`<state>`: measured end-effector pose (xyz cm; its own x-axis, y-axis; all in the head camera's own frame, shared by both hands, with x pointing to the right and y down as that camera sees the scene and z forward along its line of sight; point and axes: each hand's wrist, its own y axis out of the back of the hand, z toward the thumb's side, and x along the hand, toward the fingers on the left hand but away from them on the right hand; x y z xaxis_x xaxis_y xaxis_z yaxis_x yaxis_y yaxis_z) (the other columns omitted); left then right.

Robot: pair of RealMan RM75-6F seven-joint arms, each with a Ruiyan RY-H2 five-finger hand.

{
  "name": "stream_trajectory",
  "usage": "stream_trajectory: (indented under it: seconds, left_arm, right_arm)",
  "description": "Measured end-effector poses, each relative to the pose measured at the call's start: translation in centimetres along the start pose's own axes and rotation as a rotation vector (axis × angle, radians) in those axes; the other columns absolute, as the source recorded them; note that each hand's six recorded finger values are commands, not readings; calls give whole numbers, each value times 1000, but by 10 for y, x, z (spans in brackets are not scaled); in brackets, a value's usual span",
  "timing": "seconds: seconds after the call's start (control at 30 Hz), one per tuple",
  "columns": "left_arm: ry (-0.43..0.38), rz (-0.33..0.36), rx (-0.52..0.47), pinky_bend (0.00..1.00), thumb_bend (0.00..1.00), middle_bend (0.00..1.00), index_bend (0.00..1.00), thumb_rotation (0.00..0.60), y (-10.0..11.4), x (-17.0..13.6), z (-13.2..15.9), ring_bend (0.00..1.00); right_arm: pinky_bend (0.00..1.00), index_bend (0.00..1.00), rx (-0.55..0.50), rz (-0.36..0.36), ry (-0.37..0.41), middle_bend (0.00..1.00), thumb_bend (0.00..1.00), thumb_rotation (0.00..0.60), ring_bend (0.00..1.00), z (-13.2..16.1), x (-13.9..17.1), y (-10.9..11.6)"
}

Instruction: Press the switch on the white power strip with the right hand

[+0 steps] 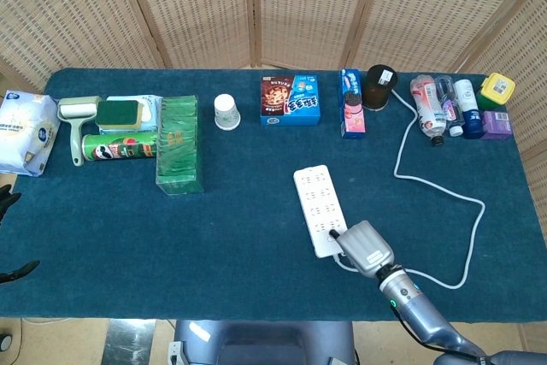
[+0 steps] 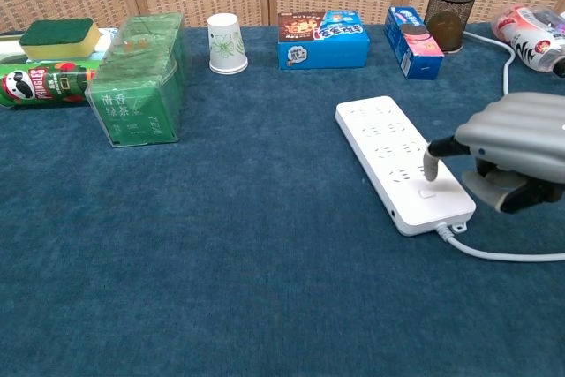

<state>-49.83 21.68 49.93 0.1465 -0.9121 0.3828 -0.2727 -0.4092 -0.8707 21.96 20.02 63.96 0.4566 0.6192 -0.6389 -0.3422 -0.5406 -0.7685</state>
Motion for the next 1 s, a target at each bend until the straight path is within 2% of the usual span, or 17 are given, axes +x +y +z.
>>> stream_trajectory:
  seconds: [0.2,0.23,0.3,0.37,0.4,0.47,0.53,0.67,0.77,1.0]
  left_arm:
    - [-6,-2,0,0,122,0,0,600,-1,0,1,0]
    - [-7,-2,1,0,122,0,0,600,-1,0,1,0]
    - [-9,-2,1,0,122,0,0,600,-1,0,2,0]
    - [-11,-1,2,0,122,0,0,600,-1,0,3,0]
    - [-11,-1,2,0,121,0,0,600,-1,0,3,0]
    - [-13,-2,3,0,122,0,0,600,-1,0,4,0]
    - [-15,-3,3,0,122,0,0,600,-1,0,5,0]
    - [-21,-4,6,0,122,0,0,600,-2,0,7,0]
    - [-25,-3,9,0,122,0,0,600,-2,0,9,0]
    - [-31,-4,16,0,122,0,0,600,-2,0,12,0]
  right_arm:
    - [1000,313,-17,-90,-21,948,760,600,1000,-7,8,34]
    - [999,303,-18,-104,-26,907,748,600,998,-9,10,39]
    - [930,246,-22,-136,-38,786,670,600,944,-13,15,49]
    - [745,140,-34,-162,-46,588,449,600,747,-17,20,55]
    - [679,113,-44,-178,-50,520,363,600,664,-19,23,58]
    - [500,72,-61,-202,-59,345,126,600,448,-24,28,61]
    - [376,61,-75,-235,-79,249,19,600,324,-34,36,63]
    - [210,56,-82,-283,-133,133,0,600,164,-59,52,60]
    - [138,56,-97,-283,-176,97,0,600,100,-76,63,50]
    - [74,48,-97,-275,-280,15,0,600,9,-115,88,24]
